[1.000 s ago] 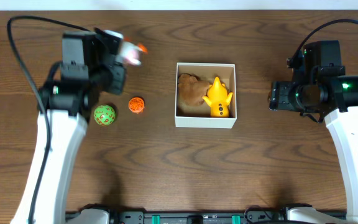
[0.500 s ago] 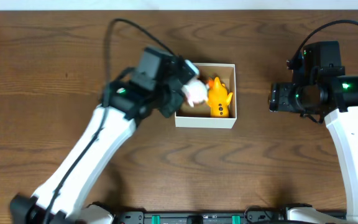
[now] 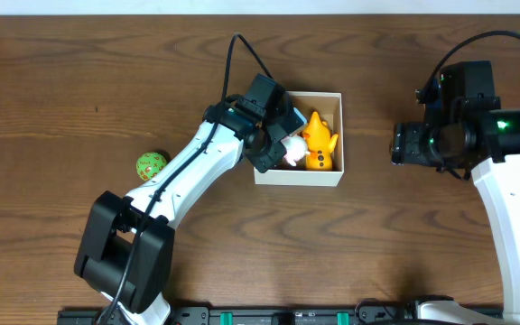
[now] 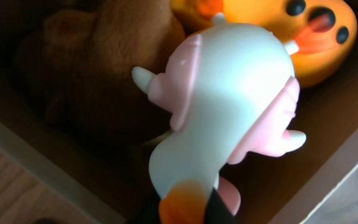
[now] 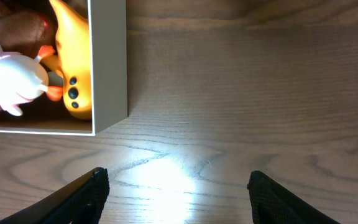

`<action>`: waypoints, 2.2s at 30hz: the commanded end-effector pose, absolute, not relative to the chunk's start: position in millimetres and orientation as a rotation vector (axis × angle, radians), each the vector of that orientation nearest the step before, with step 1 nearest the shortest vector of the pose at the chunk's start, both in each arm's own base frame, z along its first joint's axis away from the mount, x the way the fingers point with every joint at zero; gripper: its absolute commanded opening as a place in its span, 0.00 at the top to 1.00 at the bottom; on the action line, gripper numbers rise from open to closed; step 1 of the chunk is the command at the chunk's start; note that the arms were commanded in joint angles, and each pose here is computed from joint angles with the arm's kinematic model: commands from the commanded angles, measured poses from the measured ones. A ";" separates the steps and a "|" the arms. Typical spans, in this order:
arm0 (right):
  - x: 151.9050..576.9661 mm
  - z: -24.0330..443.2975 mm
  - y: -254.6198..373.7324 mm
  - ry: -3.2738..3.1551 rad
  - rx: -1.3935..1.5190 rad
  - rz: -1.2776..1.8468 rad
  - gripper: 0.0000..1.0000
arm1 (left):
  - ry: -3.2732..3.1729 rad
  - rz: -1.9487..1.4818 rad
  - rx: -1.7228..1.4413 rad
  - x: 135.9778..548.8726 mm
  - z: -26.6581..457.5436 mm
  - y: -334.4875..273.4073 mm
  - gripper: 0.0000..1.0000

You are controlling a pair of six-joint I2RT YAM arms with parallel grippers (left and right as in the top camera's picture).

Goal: Pack container
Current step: 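Carry the duck right and release it into the box, then move the left gripper back and grasp the green numbered ball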

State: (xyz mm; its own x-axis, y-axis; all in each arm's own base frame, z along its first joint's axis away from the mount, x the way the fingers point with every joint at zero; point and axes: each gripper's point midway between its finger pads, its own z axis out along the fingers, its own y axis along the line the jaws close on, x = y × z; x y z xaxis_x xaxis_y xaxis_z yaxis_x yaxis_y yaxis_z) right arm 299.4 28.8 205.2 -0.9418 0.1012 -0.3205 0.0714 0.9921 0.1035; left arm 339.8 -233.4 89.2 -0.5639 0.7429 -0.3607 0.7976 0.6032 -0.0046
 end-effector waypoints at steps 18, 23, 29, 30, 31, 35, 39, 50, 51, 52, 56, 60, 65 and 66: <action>298.4 202.5 25.9 2.815 0.104 0.114 0.25 | 2.577 -0.327 1.241 316.6 82.8 -245.5 0.57; 298.4 202.5 26.0 2.815 0.097 0.114 0.24 | 2.544 -0.249 1.215 325.7 97.5 -239.5 0.46; 298.5 202.5 24.7 2.814 0.095 0.103 0.24 | 2.401 -0.243 1.156 338.9 153.8 -244.5 0.23; 298.5 202.5 24.7 2.814 0.095 0.103 0.24 | 2.373 -0.246 1.145 339.6 164.8 -245.0 0.19; 298.5 202.5 24.7 2.814 0.095 0.103 0.24 | 2.351 -0.248 1.136 339.8 173.6 -245.1 0.18; 298.6 202.5 24.7 2.814 0.096 0.103 0.24 | 2.273 -0.250 1.102 334.9 208.5 -240.7 0.16; 298.5 202.5 24.7 2.814 0.096 0.103 0.24 | 2.304 -0.105 0.983 330.1 229.1 -208.5 0.16; 298.1 202.3 24.8 2.816 0.096 0.103 0.21 | 2.829 0.147 0.033 316.7 174.8 -43.7 0.16; 297.9 202.2 24.8 2.817 0.096 0.103 0.21 | 2.853 0.161 -0.071 316.9 167.4 -28.3 0.16; 297.7 202.2 24.8 2.818 0.096 0.103 0.21 | 2.870 0.170 -0.155 317.1 161.4 -15.8 0.16; 296.8 201.9 24.7 2.822 0.096 0.103 0.21 | 2.958 0.120 -0.345 318.1 134.0 13.5 0.16; 296.9 201.9 24.7 2.821 0.096 0.103 0.20 | 3.024 0.129 -0.408 321.9 107.7 26.2 0.16; 296.9 201.9 24.7 2.821 0.096 0.103 0.20 | 3.073 0.139 -0.417 330.7 79.4 27.8 0.16; 296.9 201.9 24.7 2.821 0.096 0.103 0.20 | 3.082 0.140 -0.410 332.0 74.5 27.9 0.16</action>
State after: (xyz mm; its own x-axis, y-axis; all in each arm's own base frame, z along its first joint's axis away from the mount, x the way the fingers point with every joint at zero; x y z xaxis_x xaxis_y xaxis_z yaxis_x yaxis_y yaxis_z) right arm 297.4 28.4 204.3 -0.9457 0.0855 -0.3137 0.0580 0.9937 0.0959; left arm 333.0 29.1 87.5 -0.9664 -0.2459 -0.0752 -0.2521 0.9635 0.0896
